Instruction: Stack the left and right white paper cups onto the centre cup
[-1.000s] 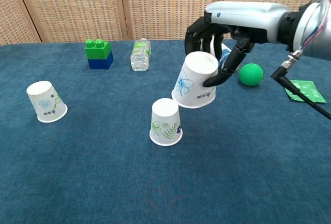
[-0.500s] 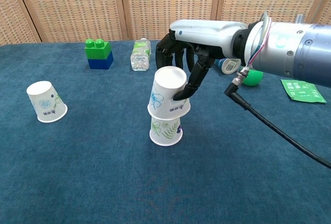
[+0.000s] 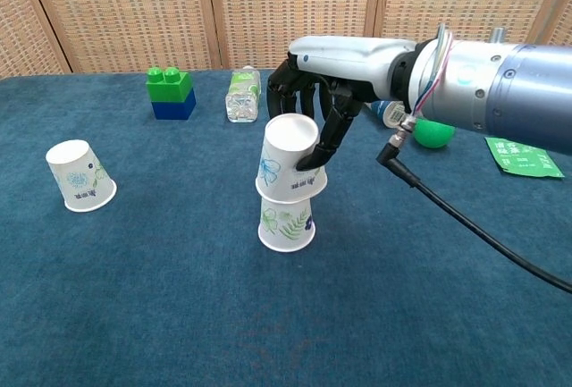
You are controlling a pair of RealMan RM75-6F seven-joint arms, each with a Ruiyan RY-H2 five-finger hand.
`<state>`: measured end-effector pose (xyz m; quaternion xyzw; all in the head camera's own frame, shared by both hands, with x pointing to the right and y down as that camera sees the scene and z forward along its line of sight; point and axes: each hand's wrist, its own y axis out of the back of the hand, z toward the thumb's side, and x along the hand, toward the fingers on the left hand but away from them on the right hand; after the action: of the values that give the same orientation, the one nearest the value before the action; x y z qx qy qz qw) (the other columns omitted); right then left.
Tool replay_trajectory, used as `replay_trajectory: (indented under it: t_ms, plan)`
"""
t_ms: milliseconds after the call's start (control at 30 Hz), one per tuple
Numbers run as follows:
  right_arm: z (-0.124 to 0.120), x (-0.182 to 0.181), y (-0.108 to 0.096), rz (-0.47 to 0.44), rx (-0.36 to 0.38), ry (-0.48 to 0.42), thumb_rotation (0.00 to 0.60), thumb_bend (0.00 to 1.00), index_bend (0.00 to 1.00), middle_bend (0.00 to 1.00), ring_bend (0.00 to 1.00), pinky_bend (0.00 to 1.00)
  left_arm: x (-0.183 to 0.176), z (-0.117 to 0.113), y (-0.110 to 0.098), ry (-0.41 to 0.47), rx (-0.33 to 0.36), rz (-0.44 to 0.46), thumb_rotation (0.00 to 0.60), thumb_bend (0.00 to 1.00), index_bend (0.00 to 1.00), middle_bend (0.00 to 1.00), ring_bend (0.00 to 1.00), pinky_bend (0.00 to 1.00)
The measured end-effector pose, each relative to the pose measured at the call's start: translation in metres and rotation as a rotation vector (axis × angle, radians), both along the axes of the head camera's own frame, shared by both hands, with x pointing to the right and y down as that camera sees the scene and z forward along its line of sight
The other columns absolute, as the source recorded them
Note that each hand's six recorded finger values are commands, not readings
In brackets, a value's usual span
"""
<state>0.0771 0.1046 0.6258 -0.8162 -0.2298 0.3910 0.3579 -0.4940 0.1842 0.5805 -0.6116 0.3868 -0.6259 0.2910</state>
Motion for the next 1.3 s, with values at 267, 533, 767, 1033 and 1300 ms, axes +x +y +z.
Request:
replay_trajectory:
  t_ms: [267,533,767,1033,1300]
  plan:
    - [0.004,0.0,0.007,-0.058,-0.048,0.039,0.6,0.12,0.18,0.03,0.01,0.06,-0.001,0.0,-0.001,-0.001,0.0,-0.004,0.6,0.18,0.0,0.0,0.0,0.0]
    - [-0.004,0.0,0.008,-0.058,-0.036,0.014,0.6,0.1,0.17,0.0,0.0,0.0,-0.002,0.0,-0.001,-0.001,0.001,-0.005,0.6,0.18,0.0,0.0,0.0,0.0]
    - [-0.025,0.038,0.002,-0.048,0.067,0.013,0.6,0.04,0.17,0.0,0.0,0.0,-0.003,0.004,-0.002,0.005,-0.002,-0.004,0.6,0.18,0.0,0.0,0.0,0.0]
    - [-0.049,0.151,0.01,0.047,0.27,0.035,0.6,0.0,0.02,0.0,0.0,0.0,0.02,0.012,-0.014,0.024,-0.003,0.077,0.6,0.18,0.0,0.0,0.0,0.0]
    - [-0.061,0.263,0.051,0.186,0.354,0.125,0.6,0.0,0.0,0.0,0.0,0.0,0.062,0.033,-0.038,0.06,-0.043,0.209,0.6,0.18,0.0,0.0,0.0,0.0]
